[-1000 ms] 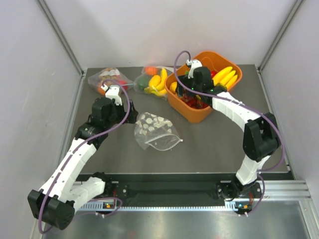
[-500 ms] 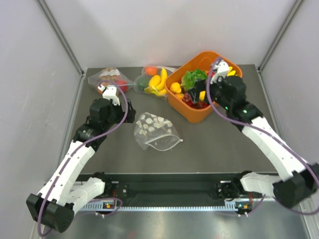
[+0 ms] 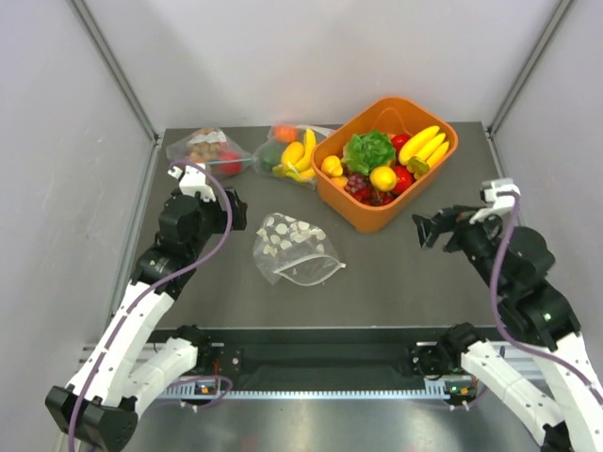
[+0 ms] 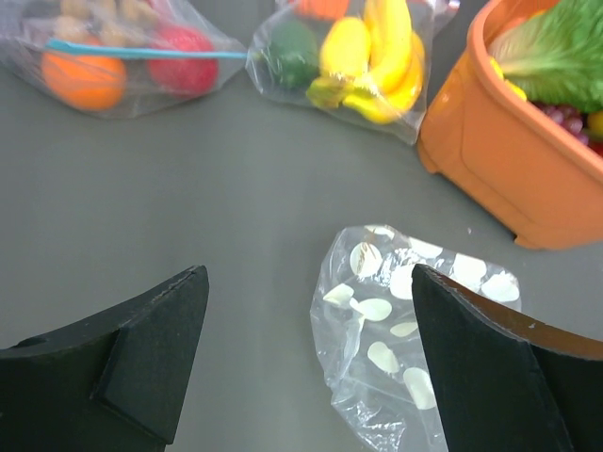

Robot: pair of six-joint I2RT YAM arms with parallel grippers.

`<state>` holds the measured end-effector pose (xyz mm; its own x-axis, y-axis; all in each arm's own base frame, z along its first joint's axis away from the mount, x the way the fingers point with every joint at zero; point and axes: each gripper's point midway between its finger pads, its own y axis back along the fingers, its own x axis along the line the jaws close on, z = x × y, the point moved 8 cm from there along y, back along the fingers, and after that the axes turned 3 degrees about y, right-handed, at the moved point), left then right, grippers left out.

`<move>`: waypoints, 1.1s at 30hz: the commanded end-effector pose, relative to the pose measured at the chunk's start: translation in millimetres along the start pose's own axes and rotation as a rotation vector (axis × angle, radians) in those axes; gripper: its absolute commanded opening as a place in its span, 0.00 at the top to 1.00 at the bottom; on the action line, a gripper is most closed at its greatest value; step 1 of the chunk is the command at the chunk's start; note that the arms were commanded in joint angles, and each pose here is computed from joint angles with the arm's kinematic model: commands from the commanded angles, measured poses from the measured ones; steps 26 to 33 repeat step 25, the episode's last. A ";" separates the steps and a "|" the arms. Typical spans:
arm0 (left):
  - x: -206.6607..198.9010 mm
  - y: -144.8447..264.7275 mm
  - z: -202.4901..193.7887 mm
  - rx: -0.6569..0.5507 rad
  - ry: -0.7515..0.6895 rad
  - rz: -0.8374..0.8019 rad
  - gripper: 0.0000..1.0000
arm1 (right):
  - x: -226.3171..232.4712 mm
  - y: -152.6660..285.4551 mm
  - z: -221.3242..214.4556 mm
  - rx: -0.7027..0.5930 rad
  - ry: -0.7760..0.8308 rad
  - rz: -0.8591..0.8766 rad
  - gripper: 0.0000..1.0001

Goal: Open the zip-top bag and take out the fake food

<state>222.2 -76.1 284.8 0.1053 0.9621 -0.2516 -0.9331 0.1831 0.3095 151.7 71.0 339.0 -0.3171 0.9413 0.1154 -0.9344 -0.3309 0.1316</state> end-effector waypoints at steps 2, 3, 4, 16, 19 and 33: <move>-4.1 6.6 20.7 -0.118 0.034 -0.015 0.07 | -18.0 32.5 -6.0 -0.021 -0.015 -0.136 0.00; -5.3 9.2 22.8 -0.130 0.037 -0.027 0.07 | -19.6 36.7 -5.3 -0.031 -0.018 -0.148 0.00; -5.9 10.4 23.4 -0.137 0.038 -0.036 0.07 | -21.7 40.4 -5.6 -0.034 -0.014 -0.163 0.01; -2.5 22.1 27.6 -0.201 0.019 -0.038 0.07 | -31.7 66.7 0.3 -0.094 -0.008 -0.233 0.00; -1.8 20.0 26.5 -0.192 0.010 -0.031 0.08 | -32.1 67.8 0.9 -0.101 -0.011 -0.237 0.00; -1.6 14.1 24.2 -0.161 0.000 -0.018 0.08 | -33.4 71.7 3.8 -0.119 -0.016 -0.248 0.00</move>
